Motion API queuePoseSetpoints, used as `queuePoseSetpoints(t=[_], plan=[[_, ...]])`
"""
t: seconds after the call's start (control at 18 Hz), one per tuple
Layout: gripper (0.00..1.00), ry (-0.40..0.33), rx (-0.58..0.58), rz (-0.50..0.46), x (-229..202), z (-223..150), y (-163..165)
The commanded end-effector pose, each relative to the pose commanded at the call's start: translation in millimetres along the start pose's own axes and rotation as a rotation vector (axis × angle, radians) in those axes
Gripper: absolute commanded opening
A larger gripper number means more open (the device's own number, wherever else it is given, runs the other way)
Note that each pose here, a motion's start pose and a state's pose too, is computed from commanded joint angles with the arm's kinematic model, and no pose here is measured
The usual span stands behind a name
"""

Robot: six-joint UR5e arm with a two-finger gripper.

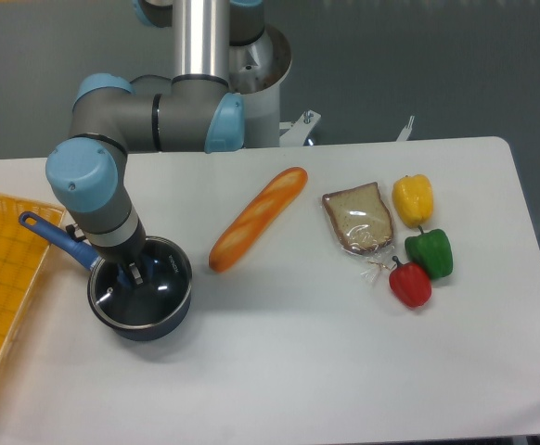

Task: Open the lid
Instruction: 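Lift the glass lid by its knob up off the saucepan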

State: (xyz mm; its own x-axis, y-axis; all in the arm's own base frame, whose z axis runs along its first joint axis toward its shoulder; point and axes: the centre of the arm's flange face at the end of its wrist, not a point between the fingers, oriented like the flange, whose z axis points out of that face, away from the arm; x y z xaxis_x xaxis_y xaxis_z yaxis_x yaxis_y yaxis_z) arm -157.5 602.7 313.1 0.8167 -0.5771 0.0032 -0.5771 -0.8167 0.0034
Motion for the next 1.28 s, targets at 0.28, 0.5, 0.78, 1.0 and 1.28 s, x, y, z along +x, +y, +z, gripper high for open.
queuePoseSetpoints(t=[0.28,0.5,0.78,1.0,1.28], plan=[[0.58,0.019,-0.013,-0.020,-6.1,1.7,10.7],[0.58,0.011,-0.005,-0.040,-14.0,-7.0,25.2],[0.59,0.006,0.001,-0.051,-24.9,-15.5,45.3],[0.59,0.006,0.001,-0.055,-31.7,-16.9,55.4],[0.59,0.003,0.003,-0.057,-38.7,-18.3,64.6]])
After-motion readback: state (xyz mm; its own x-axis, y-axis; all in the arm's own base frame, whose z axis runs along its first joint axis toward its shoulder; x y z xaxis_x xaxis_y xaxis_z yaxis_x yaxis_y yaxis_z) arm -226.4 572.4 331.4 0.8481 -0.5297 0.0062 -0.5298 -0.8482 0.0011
